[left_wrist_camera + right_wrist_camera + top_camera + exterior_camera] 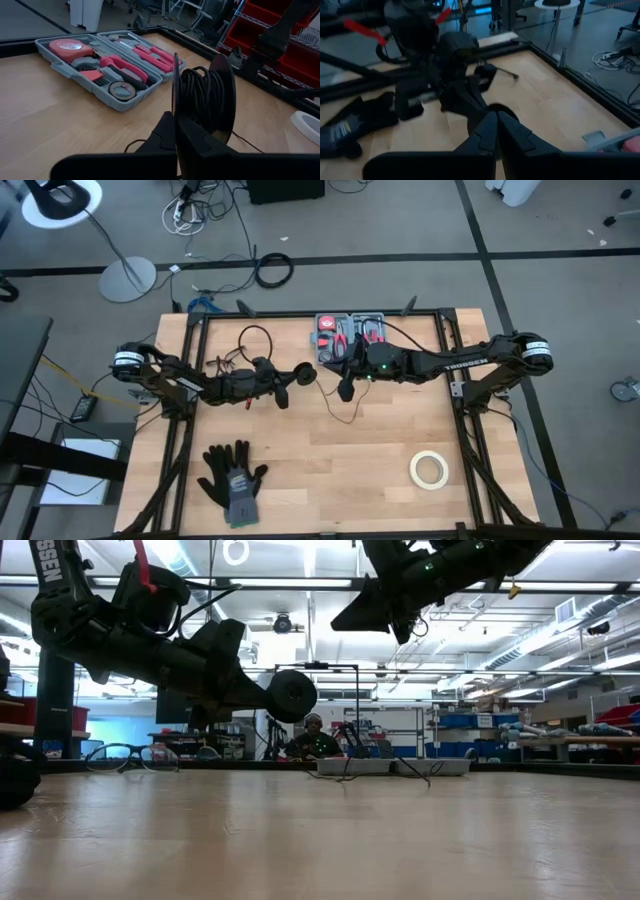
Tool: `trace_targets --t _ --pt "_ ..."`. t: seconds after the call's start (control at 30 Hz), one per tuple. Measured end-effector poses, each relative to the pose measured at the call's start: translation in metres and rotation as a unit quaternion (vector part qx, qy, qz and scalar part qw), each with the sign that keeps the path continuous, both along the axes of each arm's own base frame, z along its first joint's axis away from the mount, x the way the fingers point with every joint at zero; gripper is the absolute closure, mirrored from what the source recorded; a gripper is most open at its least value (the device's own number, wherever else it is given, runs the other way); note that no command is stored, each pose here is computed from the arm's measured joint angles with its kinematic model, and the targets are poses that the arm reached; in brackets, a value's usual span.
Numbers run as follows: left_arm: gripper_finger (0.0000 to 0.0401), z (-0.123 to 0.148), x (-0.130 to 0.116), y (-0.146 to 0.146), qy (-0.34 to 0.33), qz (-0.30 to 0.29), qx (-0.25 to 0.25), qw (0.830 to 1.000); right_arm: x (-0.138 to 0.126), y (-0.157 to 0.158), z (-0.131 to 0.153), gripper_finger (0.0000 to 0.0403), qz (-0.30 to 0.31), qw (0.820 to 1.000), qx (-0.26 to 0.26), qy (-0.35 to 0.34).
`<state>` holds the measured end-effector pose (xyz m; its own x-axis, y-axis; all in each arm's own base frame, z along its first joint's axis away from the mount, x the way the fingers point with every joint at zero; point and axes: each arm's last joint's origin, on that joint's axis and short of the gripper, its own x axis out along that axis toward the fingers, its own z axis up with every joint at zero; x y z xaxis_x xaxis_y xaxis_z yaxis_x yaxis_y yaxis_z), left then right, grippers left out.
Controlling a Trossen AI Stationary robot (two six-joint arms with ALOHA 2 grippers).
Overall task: Coil cords
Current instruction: Coil the black wire onto the black spool
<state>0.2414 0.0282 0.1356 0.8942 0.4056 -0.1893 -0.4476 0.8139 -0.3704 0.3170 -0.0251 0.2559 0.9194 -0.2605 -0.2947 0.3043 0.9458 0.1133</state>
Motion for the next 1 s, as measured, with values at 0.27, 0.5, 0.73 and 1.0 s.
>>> trace_targets --t 0.27,0.5,0.73,1.0 --pt "0.0401 0.000 0.000 0.000 0.001 0.000 0.001 1.000 -0.018 0.006 -0.044 0.0390 -0.018 0.997 0.030 0.071" --pt "0.0401 0.000 0.000 0.000 0.001 0.000 0.001 1.000 -0.045 0.015 -0.086 0.0391 -0.036 0.996 0.074 0.036" --pt "0.0401 0.000 0.000 0.000 0.001 -0.001 0.002 1.000 -0.062 0.014 -0.105 0.0389 -0.051 0.995 0.089 0.009" --pt "0.0401 0.000 0.000 0.000 0.001 -0.001 0.002 1.000 -0.049 0.010 -0.122 0.0360 -0.050 0.997 0.044 0.029"
